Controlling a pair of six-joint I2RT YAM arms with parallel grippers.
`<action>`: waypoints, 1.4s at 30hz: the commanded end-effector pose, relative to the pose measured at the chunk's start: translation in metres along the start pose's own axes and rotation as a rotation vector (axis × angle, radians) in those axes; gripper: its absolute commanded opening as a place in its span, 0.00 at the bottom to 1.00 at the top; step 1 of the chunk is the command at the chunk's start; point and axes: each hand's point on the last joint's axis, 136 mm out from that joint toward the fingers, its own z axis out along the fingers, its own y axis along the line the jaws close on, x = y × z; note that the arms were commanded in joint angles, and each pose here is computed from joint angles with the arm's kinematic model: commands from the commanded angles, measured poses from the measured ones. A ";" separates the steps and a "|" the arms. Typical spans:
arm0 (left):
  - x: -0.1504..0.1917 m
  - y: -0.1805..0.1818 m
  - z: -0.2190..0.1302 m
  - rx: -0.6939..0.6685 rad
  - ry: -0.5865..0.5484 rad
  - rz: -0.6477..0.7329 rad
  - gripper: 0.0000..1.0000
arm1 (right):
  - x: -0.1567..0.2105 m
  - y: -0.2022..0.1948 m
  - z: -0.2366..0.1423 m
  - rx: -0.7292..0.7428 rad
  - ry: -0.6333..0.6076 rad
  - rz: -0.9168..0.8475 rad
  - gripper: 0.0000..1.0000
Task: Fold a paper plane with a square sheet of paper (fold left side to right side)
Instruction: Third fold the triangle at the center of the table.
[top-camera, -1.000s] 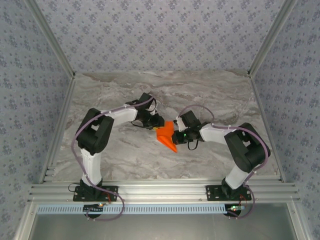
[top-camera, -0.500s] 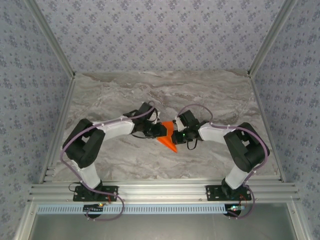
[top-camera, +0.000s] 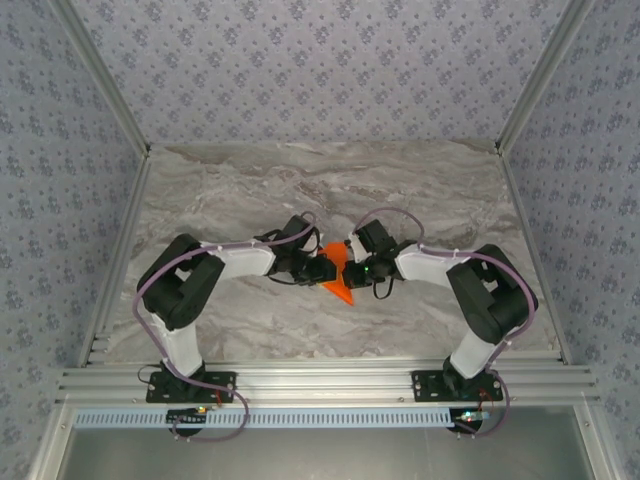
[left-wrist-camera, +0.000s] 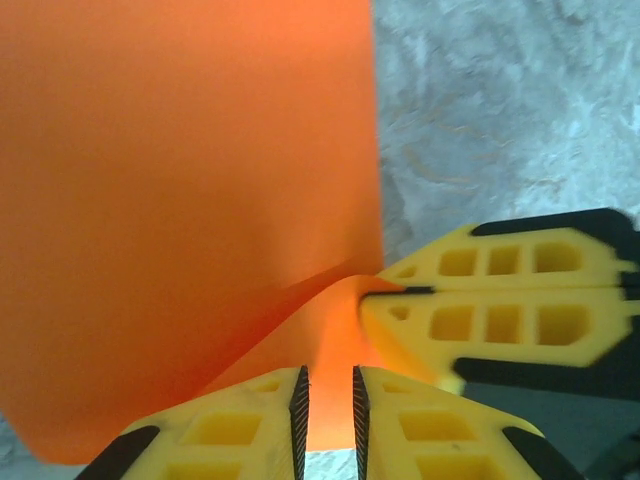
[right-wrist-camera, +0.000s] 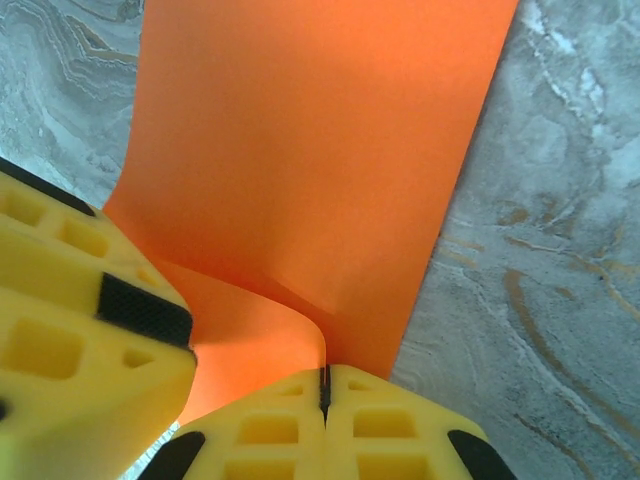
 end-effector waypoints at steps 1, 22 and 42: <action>0.005 0.011 0.005 -0.031 0.005 -0.016 0.21 | 0.038 -0.017 0.011 0.077 0.142 0.015 0.02; 0.031 0.059 0.017 -0.153 0.038 -0.078 0.18 | -0.026 0.008 -0.049 0.048 -0.042 -0.026 0.40; 0.030 0.059 0.015 -0.154 0.033 -0.074 0.17 | 0.034 0.047 -0.013 -0.246 0.174 0.083 0.30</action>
